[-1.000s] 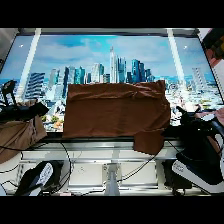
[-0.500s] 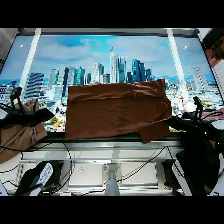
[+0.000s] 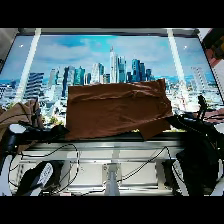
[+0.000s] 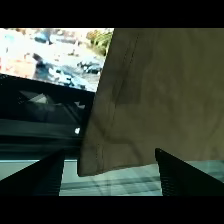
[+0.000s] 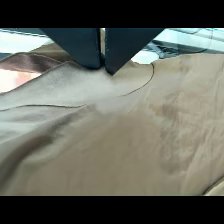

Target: Fold the clothes and pants, and hang the long-sleeved shirts on hangers.

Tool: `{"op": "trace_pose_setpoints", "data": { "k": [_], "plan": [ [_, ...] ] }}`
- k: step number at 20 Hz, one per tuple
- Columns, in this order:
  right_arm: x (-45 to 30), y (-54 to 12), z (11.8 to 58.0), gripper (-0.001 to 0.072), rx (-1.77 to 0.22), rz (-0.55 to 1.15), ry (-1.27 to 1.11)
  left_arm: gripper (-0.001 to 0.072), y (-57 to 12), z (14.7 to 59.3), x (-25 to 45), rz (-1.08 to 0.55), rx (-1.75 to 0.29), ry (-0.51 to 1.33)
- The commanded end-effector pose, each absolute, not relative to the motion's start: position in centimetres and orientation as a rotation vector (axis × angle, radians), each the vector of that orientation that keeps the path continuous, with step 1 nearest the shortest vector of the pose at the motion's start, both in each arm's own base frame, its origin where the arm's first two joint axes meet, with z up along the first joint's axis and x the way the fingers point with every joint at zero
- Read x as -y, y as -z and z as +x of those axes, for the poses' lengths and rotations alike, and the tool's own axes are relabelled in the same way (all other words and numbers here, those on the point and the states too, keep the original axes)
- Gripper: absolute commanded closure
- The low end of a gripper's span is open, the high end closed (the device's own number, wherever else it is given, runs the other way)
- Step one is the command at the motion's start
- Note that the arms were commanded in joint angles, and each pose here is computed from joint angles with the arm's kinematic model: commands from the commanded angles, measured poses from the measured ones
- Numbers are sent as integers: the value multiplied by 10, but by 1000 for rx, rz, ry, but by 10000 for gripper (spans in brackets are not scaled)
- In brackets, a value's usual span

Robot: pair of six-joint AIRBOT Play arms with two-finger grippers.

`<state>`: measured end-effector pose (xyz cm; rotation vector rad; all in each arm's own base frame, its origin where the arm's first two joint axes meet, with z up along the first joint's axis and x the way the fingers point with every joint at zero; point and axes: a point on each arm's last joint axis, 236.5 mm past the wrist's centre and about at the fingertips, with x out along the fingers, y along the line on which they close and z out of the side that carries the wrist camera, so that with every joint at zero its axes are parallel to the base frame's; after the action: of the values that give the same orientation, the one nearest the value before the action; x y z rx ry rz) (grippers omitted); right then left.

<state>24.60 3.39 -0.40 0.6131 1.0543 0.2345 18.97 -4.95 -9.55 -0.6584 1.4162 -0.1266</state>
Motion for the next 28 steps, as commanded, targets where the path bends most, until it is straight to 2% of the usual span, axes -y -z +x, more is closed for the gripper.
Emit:
{"op": "trace_pose_setpoints", "data": {
  "k": [1, 3, 5, 11, 12, 14, 15, 17, 18, 19, 20, 24, 28],
  "plan": [
    [-34, 3, 246, 699, -1050, 614, -235, 90, 105, 181, 55, -691, -1429, 119],
    [-34, 3, 246, 699, -1050, 614, -236, 95, 108, 178, 57, -696, -1439, 118],
    [-34, 3, 246, 699, -1050, 614, -235, 224, 110, 175, 58, -702, -1449, 119],
    [-34, 3, 246, 700, -1050, 614, -235, 234, 114, 171, 71, -697, -1492, 161],
    [-34, 3, 246, 699, -1050, 614, -235, 273, 115, 171, 73, -680, -1496, 171],
    [-34, 3, 246, 699, -1050, 614, -235, 468, 118, 179, 72, -641, -1462, 167],
    [-34, 3, 246, 699, -1050, 614, -235, 491, 119, 185, 70, -630, -1440, 156],
    [-35, 3, 246, 699, -1050, 615, -236, 493, 119, 194, 63, -625, -1400, 124],
    [-34, 3, 246, 699, -1050, 614, -235, 542, 120, 199, 61, -628, -1382, 107],
    [-34, 3, 246, 699, -1050, 614, -235, 630, 120, 202, 59, -635, -1370, 93],
    [-35, 3, 246, 699, -1050, 615, -236, 674, 119, 203, 60, -645, -1364, 94],
    [-38, 0, 247, 699, -1044, 633, -248, 678, 103, 216, 58, -633, -1299, 106],
    [-60, -21, 253, 700, -999, 741, -335, 678, 47, 250, 51, -562, -1118, 144]
  ]
}}
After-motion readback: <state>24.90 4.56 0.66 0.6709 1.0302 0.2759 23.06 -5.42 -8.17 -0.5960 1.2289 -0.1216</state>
